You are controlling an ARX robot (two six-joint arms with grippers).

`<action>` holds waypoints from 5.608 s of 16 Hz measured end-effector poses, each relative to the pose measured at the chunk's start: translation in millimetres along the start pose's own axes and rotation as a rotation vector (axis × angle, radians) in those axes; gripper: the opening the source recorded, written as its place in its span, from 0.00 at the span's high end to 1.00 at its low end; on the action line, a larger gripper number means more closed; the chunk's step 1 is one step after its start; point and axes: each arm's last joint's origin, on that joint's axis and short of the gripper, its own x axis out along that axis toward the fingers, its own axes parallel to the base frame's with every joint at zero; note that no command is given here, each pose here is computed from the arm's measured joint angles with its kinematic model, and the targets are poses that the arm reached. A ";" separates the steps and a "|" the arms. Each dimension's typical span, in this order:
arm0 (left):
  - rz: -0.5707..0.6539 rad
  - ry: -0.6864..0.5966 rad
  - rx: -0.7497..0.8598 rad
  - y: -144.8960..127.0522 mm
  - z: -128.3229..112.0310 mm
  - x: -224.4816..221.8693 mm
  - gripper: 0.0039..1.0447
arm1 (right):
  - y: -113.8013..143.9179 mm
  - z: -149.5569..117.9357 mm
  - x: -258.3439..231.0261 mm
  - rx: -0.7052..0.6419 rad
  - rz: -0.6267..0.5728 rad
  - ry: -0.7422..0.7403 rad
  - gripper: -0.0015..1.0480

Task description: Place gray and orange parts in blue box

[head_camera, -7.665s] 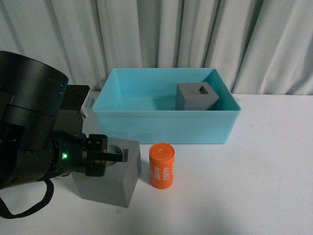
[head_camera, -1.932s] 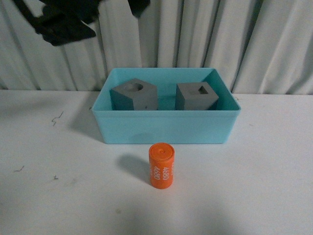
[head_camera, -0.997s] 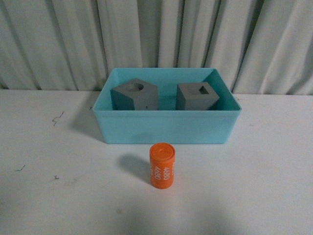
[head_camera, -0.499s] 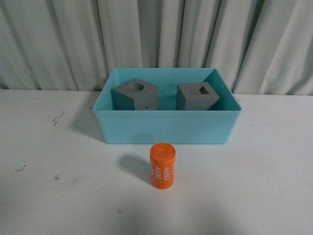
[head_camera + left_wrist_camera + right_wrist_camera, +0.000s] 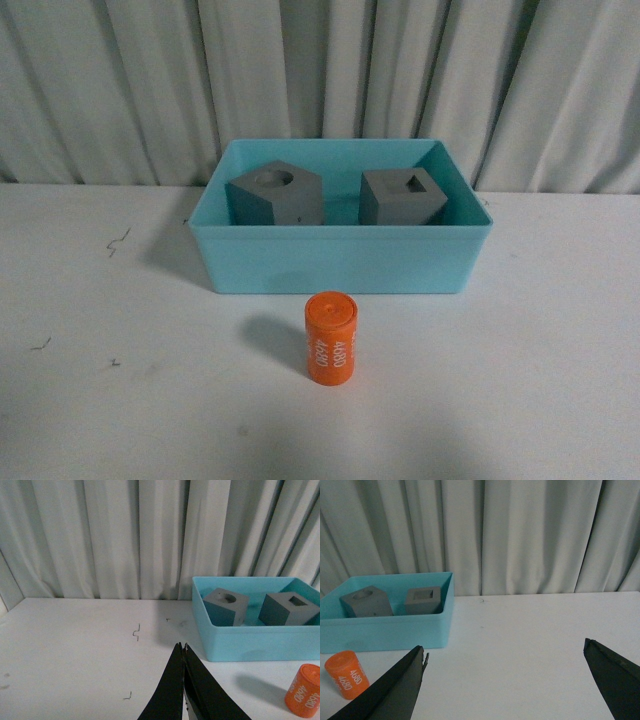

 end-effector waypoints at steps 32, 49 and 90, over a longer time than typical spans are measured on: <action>0.000 0.007 0.001 0.1 -1.8 -32.6 0.06 | 0.4 -2.2 -0.6 0.021 -0.072 0.116 0.06; 0.000 0.008 0.001 0.1 -1.9 -32.6 0.06 | 24.6 -26.2 115.4 -0.280 0.446 0.753 0.06; 0.000 0.008 0.001 0.1 -1.9 -32.6 0.06 | 160.9 -97.7 265.7 -0.289 0.895 0.699 0.06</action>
